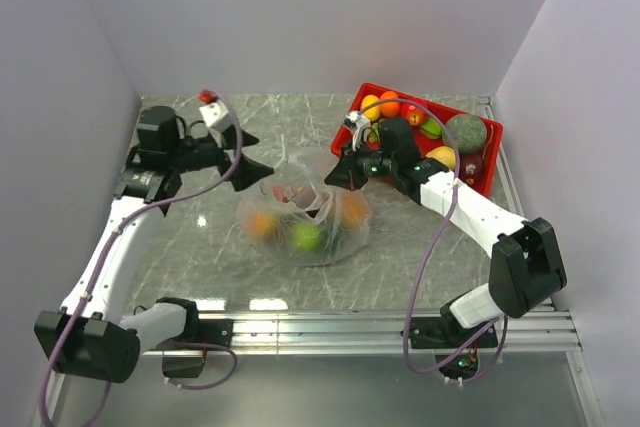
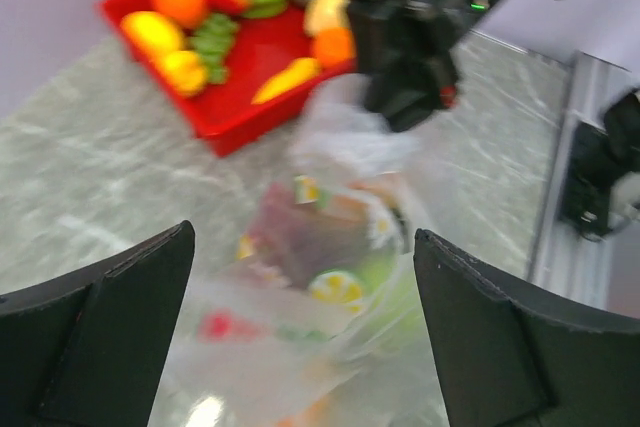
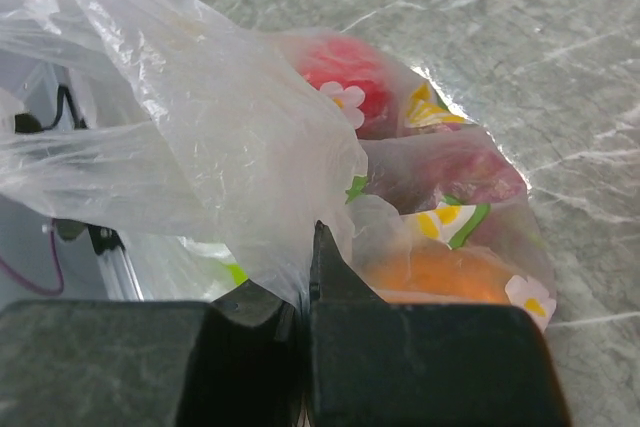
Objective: Place the fake fruits into the plastic bag and tie a complex knot
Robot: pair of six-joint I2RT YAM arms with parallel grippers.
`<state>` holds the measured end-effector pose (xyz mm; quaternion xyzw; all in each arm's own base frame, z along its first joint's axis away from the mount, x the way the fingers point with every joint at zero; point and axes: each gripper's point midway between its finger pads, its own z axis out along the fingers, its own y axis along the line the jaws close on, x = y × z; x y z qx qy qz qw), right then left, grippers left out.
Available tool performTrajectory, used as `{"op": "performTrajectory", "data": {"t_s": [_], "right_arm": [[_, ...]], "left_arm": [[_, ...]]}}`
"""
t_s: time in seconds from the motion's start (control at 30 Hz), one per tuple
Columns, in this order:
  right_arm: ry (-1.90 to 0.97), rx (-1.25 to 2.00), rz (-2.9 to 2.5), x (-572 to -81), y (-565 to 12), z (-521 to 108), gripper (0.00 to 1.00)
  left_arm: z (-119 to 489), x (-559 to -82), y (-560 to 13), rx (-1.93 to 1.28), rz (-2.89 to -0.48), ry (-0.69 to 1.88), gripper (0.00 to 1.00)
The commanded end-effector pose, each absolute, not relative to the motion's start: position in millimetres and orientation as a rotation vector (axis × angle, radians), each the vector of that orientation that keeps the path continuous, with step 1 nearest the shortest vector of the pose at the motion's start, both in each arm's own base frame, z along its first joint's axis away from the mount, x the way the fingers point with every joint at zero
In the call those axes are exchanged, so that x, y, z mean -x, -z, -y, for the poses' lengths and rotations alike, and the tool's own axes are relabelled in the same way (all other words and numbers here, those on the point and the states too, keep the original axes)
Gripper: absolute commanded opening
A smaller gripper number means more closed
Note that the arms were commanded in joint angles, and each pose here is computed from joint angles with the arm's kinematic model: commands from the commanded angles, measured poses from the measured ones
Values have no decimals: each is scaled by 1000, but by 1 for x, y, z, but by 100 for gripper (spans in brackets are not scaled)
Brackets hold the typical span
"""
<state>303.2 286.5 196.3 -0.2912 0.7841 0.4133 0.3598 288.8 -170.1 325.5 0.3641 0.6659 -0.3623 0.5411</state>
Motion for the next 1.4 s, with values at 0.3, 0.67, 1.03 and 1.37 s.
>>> {"op": "performTrajectory", "data": {"t_s": [0.3,0.67,1.03,1.37], "right_arm": [[-968,440,-1983,-315,-230,-277,0],[-964,509,-1934,-295,-232,-289,0],[-898,648,-1860,-276,-222,-298,0],[-962,701,-1891,-275,-227,-268,77]], "left_arm": [[249,-287,-285,-698,-1770,988,99],[285,-321,-287,-323,-1830,1097,99],[308,-334,-292,-171,-1819,1298,64],[312,-294,-291,-478,-1722,1487,1]]}}
